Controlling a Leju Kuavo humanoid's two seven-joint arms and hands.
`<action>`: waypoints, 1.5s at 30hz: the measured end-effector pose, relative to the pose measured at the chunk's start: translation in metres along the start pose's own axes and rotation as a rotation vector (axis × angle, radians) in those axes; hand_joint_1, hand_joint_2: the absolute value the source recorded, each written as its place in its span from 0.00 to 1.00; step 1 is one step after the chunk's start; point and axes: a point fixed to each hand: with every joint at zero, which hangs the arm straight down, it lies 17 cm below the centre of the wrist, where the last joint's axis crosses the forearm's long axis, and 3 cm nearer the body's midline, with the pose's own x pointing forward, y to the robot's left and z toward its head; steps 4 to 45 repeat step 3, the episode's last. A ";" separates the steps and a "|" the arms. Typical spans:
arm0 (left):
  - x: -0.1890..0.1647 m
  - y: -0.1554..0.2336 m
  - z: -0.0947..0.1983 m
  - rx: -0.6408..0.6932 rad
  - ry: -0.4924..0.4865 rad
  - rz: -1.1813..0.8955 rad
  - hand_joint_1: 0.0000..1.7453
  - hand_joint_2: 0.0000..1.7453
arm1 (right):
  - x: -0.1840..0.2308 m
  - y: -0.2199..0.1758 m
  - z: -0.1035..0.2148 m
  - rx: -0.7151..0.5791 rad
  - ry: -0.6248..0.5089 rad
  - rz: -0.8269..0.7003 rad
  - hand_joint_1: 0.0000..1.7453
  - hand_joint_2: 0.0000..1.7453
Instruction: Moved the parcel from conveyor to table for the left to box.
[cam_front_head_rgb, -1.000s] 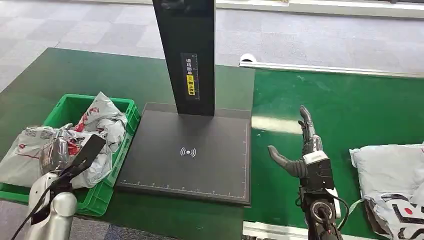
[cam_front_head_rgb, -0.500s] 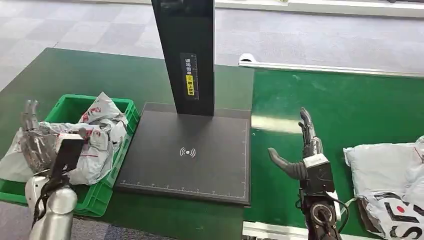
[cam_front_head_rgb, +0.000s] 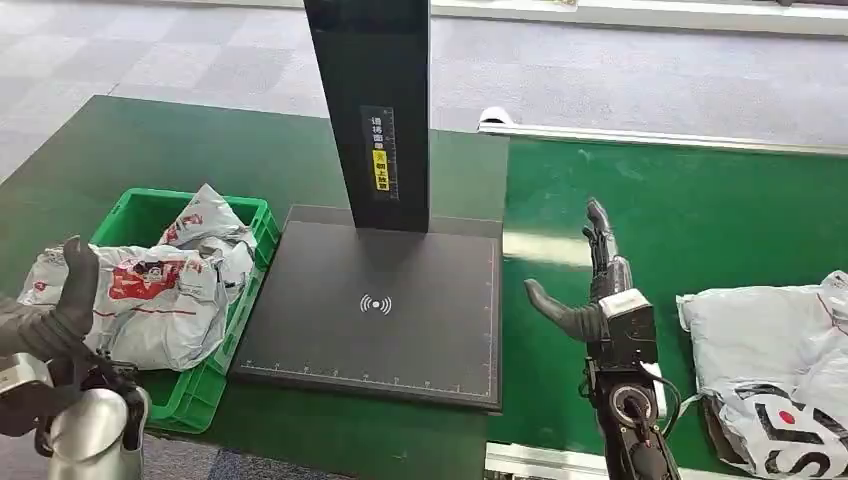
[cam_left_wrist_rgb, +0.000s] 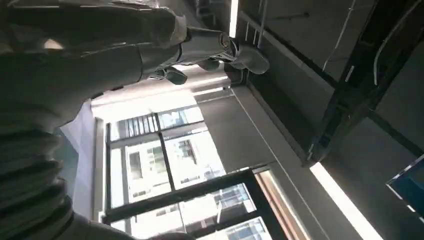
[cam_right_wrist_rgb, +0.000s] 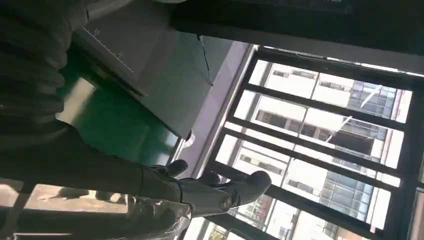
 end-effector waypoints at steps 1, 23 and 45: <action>0.006 -0.003 -0.001 -0.003 -0.007 0.023 0.00 1.00 | 0.000 0.001 -0.001 0.003 0.001 -0.001 0.00 1.00; 0.013 -0.006 -0.002 -0.005 -0.017 0.048 0.00 1.00 | -0.001 0.002 -0.002 0.006 0.003 -0.001 0.00 1.00; 0.013 -0.006 -0.002 -0.005 -0.017 0.048 0.00 1.00 | -0.001 0.002 -0.002 0.006 0.003 -0.001 0.00 1.00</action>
